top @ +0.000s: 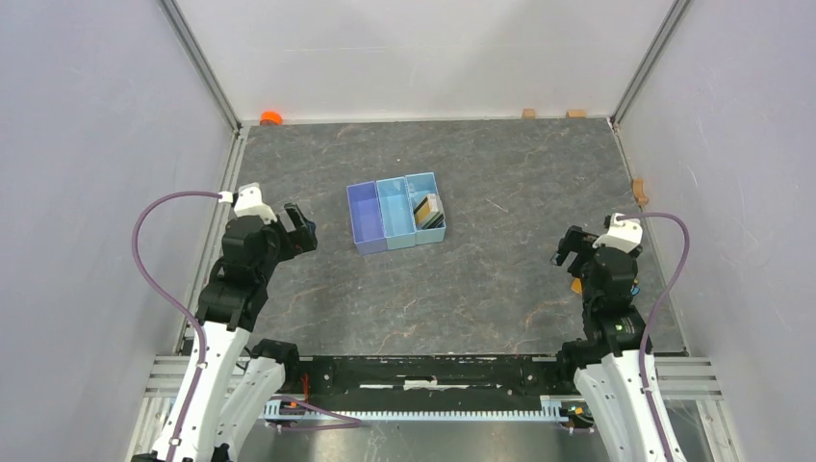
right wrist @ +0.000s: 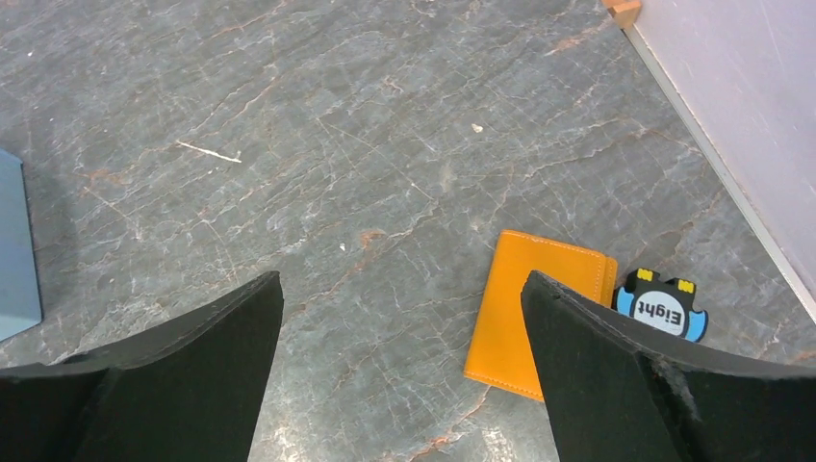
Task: Put the credit cards into the card holder
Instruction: Pick up the card holder from the center of the board.
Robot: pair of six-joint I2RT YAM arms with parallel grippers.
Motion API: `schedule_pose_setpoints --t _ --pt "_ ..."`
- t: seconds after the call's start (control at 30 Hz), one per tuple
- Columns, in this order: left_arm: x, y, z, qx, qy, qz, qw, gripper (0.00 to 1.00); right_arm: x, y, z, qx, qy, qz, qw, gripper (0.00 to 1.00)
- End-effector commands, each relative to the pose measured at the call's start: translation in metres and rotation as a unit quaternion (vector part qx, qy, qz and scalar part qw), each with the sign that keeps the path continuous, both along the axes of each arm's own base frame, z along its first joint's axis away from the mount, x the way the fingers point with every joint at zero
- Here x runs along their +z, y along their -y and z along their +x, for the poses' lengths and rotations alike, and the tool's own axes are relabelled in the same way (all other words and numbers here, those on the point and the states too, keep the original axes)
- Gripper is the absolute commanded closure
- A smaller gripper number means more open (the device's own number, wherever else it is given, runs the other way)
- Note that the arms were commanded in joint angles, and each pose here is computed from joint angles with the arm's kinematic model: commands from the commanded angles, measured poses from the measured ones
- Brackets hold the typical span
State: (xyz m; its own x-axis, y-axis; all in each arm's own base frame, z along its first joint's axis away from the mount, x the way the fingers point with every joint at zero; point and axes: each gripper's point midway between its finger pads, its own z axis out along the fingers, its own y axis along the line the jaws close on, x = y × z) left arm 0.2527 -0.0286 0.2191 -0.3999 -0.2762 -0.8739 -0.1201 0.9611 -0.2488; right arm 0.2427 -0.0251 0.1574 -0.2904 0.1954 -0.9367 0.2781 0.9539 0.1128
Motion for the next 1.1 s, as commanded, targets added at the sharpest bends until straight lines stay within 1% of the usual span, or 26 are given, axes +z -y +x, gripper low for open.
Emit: schedule_pose_setpoints --t 0.0,0.1,0.17,0.3,0.4,0.57,0.83,0.93,1.0,1.07 --pt "0.013 0.002 0.001 0.003 0.011 -0.017 1.0 0.0 0.014 0.01 -0.002 -0.036 0.031 0.007 0.999 0.02" --pt "0.009 0.002 0.002 0.004 0.006 -0.018 1.0 0.0 0.018 0.009 -0.002 -0.034 0.057 0.01 0.998 0.02" --pt "0.004 0.002 0.003 0.005 -0.002 -0.018 1.0 0.0 0.012 0.009 -0.001 -0.033 0.049 0.009 0.998 0.02" --pt "-0.001 0.006 0.004 -0.006 -0.013 -0.018 1.0 0.0 -0.015 0.016 -0.002 -0.051 -0.022 -0.01 0.998 0.02" --pt "-0.001 0.012 0.002 -0.03 -0.013 -0.016 0.999 0.0 -0.028 0.021 0.0 -0.064 -0.047 -0.016 0.997 0.02" --pt "-0.006 0.02 0.001 -0.059 -0.021 -0.014 0.998 0.0 -0.046 0.047 -0.009 -0.139 -0.072 -0.007 0.988 0.02" --pt "-0.021 0.024 0.006 -0.073 -0.052 -0.008 0.996 0.0 -0.104 0.089 -0.036 -0.211 -0.111 0.073 0.968 0.02" --pt "-0.026 0.025 0.009 -0.074 -0.064 -0.005 0.995 0.0 -0.122 0.095 -0.045 -0.211 -0.114 0.123 0.963 0.02" --pt "-0.028 0.025 0.01 -0.075 -0.07 -0.003 0.995 0.0 -0.126 0.092 -0.045 -0.199 -0.109 0.159 0.961 0.02" --pt "-0.029 0.025 0.01 -0.075 -0.073 -0.002 0.995 0.0 -0.124 0.093 -0.041 -0.195 -0.091 0.176 0.961 0.02"
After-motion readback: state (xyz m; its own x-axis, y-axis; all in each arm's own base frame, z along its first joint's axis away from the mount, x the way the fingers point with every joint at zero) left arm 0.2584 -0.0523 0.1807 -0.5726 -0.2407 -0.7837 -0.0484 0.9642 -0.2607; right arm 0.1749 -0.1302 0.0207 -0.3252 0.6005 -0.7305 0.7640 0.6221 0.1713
